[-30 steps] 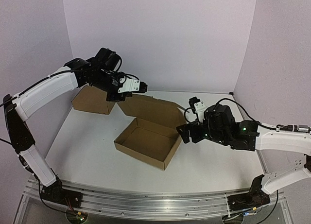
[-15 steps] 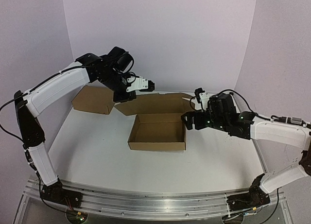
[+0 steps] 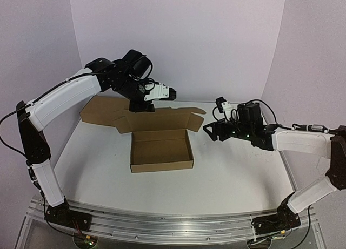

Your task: Fold the paper box

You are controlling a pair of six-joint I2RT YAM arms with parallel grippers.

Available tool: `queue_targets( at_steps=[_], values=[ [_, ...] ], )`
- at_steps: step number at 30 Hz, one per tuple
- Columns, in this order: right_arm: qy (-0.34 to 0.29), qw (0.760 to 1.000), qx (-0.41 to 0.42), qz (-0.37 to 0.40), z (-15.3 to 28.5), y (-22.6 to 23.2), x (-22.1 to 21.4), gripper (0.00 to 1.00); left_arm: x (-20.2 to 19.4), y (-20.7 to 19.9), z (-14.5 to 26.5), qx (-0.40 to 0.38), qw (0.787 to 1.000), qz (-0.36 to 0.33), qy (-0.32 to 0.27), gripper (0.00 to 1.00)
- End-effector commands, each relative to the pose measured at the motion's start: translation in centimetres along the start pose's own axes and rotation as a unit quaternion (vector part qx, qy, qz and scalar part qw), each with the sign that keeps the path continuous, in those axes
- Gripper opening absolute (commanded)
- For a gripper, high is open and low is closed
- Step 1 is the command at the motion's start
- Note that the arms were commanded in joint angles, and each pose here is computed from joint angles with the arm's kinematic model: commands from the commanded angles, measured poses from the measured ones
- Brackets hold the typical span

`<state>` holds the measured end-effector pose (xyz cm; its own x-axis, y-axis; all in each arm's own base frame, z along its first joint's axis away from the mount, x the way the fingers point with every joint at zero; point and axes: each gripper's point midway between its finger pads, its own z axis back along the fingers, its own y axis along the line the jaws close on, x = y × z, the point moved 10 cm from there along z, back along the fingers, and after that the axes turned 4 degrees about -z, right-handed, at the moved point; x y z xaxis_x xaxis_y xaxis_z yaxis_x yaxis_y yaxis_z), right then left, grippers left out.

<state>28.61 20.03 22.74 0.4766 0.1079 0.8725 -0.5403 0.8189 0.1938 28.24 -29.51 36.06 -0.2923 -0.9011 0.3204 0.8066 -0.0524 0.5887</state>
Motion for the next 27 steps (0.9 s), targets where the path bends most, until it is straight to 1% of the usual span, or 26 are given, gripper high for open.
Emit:
queue_targets(
  at_steps=[1, 3, 4, 6, 8, 10, 11, 14, 15, 16, 17, 19, 21, 23, 27],
  values=[
    [-0.03, 0.998, 0.062, 0.01, -0.9, 0.1, 1.2, 0.8, 0.6, 0.8, 1.2, 0.02, 0.999, 0.023, -0.034, 0.64],
    [-0.031, 0.996, 0.082, 0.012, -1.3, 0.1, 1.4, 0.81, 0.8, 0.9, 3.5, 0.016, 0.996, 0.036, -0.082, 0.77],
    [-0.031, 0.995, 0.092, 0.011, -1.6, -0.1, 1.4, 0.81, 0.9, 1.1, 4.9, 0.014, 0.992, 0.047, -0.115, 0.82],
    [-0.03, 0.994, 0.107, 0.012, -2.1, -0.6, 1.2, 0.81, 0.1, 1.9, 7.5, 0.02, 0.982, 0.086, -0.165, 0.89],
    [-0.024, 0.994, 0.11, 0.012, -2.9, -1.2, 0.9, 0.8, -2.2, 3.3, 9.5, 0.027, 0.97, 0.142, -0.195, 0.92],
    [-0.019, 0.994, 0.107, 0.008, -3.9, -1.7, 0.7, 0.78, -6.2, 4.7, 10.2, 0.032, 0.959, 0.205, -0.194, 0.92],
    [-0.018, 0.994, 0.111, 0.008, -4.4, -1.9, 0.8, 0.76, -9.0, 5.4, 10.5, 0.043, 0.952, 0.238, -0.186, 0.92],
    [-0.027, 0.991, 0.131, 0.002, -6.0, -1.8, 1.6, 0.71, -16.5, 4.1, 8.9, 0.06, 0.942, 0.299, -0.142, 0.91],
    [-0.039, 0.99, 0.133, -0.002, -6.3, -1.7, 2.2, 0.69, -18.3, 3.3, 8.6, 0.073, 0.94, 0.307, -0.132, 0.9],
    [-0.046, 0.99, 0.136, -0.009, -6.7, -1.8, 2.4, 0.68, -20.3, 2.0, 7.3, 0.073, 0.941, 0.31, -0.112, 0.9],
    [-0.052, 0.989, 0.141, -0.013, -7.0, -1.7, 2.7, 0.66, -21.4, 0.9, 6.1, 0.069, 0.944, 0.308, -0.095, 0.89],
    [-0.061, 0.986, 0.155, -0.021, -7.5, -1.6, 3.2, 0.61, -22.7, -1.3, 3.9, 0.054, 0.95, 0.299, -0.073, 0.85],
    [-0.058, 0.984, 0.167, -0.033, -8.0, -1.5, 3.3, 0.53, -23.3, -2.6, 2.3, 0.043, 0.95, 0.301, -0.077, 0.84],
    [-0.053, 0.982, 0.175, -0.046, -8.3, -1.5, 3.4, 0.47, -23.6, -3.1, 1.1, 0.038, 0.946, 0.31, -0.091, 0.83],
    [-0.049, 0.98, 0.187, -0.056, -8.4, -1.4, 3.3, 0.41, -23.5, -2.7, -0.1, 0.04, 0.94, 0.308, -0.14, 0.83]
  ],
)
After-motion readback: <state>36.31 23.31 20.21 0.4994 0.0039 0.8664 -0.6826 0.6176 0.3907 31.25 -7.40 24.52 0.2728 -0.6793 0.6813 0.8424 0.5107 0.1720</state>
